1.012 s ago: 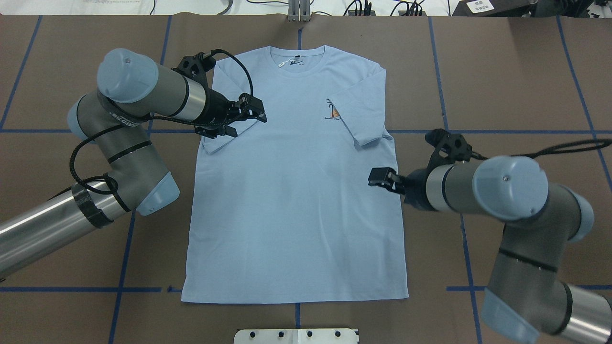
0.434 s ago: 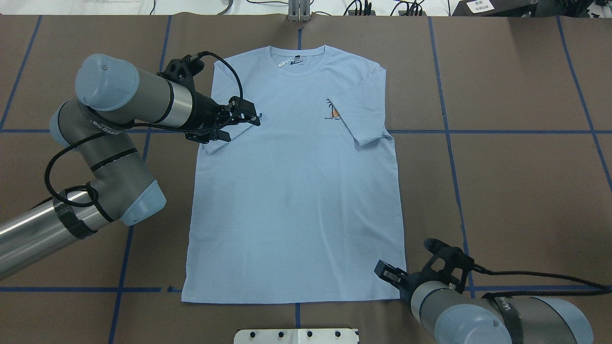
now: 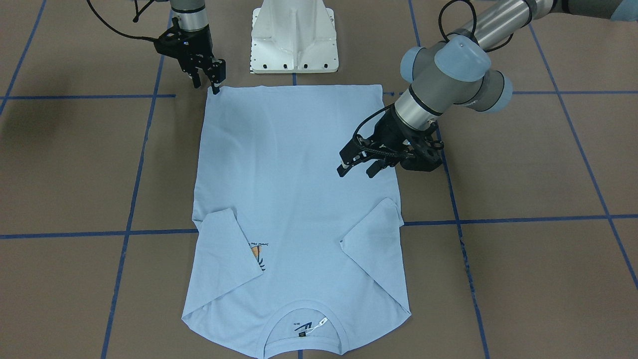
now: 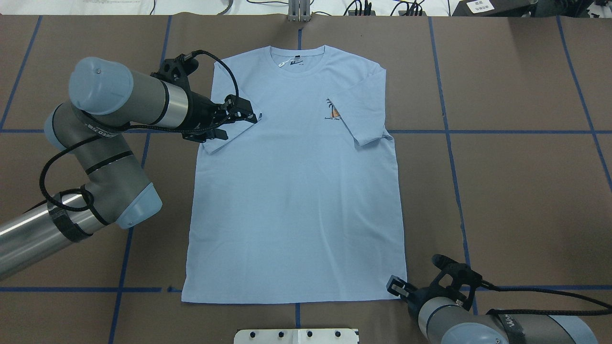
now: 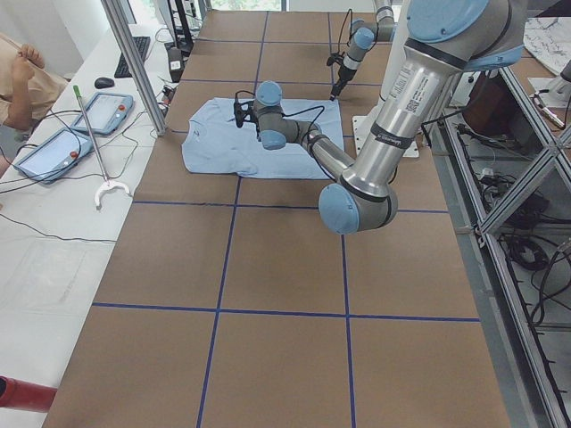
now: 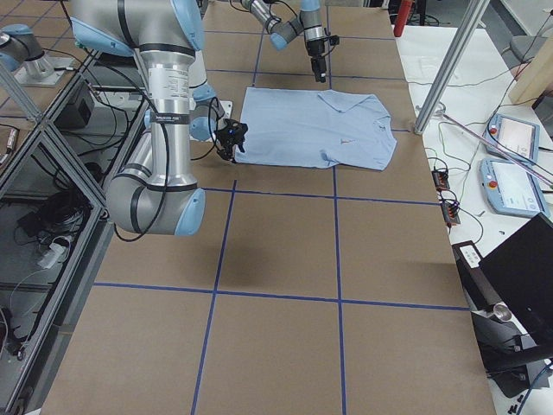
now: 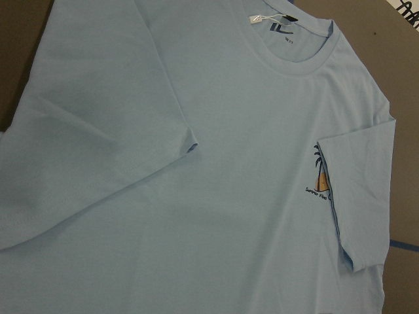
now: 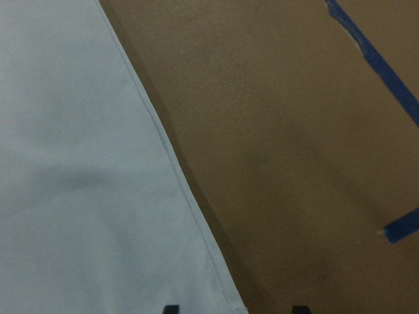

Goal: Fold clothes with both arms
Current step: 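Move the left gripper down to the hem corner nearest the robot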

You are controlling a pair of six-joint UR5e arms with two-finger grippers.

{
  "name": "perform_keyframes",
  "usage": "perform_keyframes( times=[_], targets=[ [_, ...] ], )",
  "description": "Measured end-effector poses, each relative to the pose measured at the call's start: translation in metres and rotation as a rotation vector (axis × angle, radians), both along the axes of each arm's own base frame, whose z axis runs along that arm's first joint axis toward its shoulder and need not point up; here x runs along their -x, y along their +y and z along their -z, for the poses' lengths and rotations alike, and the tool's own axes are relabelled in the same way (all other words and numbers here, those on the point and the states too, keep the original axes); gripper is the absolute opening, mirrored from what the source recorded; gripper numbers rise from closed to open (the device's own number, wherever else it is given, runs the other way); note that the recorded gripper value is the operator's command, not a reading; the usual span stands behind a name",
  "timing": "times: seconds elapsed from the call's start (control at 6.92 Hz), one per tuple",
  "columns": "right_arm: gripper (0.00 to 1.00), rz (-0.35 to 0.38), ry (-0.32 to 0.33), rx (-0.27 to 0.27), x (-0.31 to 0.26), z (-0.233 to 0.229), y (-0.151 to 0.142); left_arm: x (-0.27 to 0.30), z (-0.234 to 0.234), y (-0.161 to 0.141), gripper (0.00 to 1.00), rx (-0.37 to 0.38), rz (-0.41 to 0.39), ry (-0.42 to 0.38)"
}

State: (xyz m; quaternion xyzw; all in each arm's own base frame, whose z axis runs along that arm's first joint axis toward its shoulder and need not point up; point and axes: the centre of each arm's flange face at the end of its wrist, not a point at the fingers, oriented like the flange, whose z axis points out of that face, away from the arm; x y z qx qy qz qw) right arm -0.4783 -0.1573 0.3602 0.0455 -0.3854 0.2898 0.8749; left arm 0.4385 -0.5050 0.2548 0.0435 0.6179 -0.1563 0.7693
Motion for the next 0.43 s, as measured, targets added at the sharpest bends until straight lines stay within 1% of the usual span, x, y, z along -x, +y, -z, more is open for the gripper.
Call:
perform_keyframes(
  times=[0.43],
  targets=[
    [0.47, 0.004, -0.001, 0.003, 0.0044, 0.0001, 0.0039, 0.0002, -0.0015, 0.0, 0.91, 0.006, 0.006, -0.001]
  ],
)
